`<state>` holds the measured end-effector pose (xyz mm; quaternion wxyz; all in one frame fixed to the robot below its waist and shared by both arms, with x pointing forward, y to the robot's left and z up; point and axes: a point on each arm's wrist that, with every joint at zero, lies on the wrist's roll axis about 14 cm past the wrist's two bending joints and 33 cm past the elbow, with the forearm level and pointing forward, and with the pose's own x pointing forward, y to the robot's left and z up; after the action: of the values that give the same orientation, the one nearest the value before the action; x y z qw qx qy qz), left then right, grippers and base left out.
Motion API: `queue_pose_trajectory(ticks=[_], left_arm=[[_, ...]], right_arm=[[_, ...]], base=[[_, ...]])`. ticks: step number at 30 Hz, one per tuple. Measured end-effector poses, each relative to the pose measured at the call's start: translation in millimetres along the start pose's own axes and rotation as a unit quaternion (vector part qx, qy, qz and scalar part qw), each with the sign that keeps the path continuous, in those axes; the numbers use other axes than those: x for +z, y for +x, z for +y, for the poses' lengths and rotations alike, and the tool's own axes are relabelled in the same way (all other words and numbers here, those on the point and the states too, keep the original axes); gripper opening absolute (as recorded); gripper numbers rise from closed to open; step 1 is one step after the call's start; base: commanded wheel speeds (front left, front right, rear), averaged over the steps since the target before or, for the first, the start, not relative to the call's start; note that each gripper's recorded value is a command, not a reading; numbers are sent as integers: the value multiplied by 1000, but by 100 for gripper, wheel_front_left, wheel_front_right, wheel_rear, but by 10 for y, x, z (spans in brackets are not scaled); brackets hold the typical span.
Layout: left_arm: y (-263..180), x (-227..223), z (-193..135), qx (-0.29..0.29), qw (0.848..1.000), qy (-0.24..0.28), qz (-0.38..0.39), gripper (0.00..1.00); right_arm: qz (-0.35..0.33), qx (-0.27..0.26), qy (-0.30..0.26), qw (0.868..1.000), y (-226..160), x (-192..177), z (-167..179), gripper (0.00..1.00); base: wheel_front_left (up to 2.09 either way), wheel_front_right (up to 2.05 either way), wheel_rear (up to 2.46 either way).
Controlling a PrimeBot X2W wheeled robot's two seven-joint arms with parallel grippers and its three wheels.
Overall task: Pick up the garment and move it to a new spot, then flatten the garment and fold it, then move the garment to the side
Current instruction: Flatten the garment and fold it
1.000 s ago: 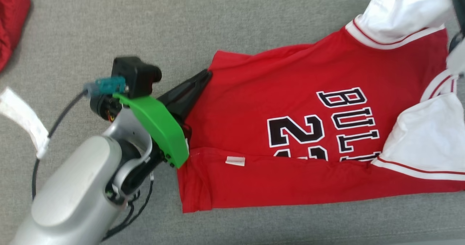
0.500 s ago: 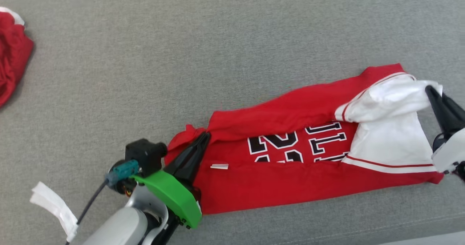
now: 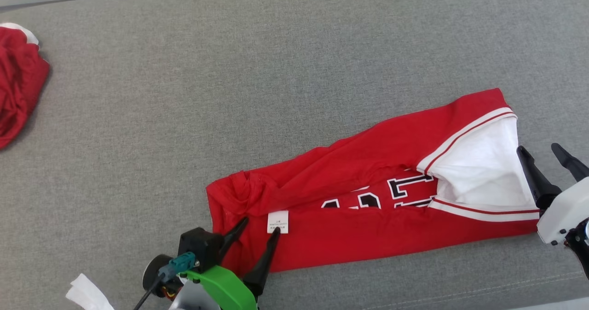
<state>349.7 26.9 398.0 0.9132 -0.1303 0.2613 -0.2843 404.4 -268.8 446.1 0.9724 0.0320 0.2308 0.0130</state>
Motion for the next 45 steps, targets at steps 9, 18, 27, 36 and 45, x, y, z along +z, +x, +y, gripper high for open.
queue_pose_trajectory(ticks=[9,18,27,36,45], left_arm=[[-177,476,95,44,994,-27,-101,100],[-265,816,244,91,977,33,-190,100],[-424,1051,431,145,954,70,-252,100],[-585,922,651,186,947,54,-257,100],[-722,841,824,213,941,45,-258,100]], right_arm=[[-33,-28,15,999,-202,105,-147,100],[-40,-49,28,998,-327,48,-179,100],[22,-50,18,998,14,-54,-106,100],[149,-36,-23,988,360,-589,-7,100],[141,18,59,988,561,-577,272,0]], base=[[0,0,0],[0,0,0],[0,0,0],[0,0,0],[0,0,0]])
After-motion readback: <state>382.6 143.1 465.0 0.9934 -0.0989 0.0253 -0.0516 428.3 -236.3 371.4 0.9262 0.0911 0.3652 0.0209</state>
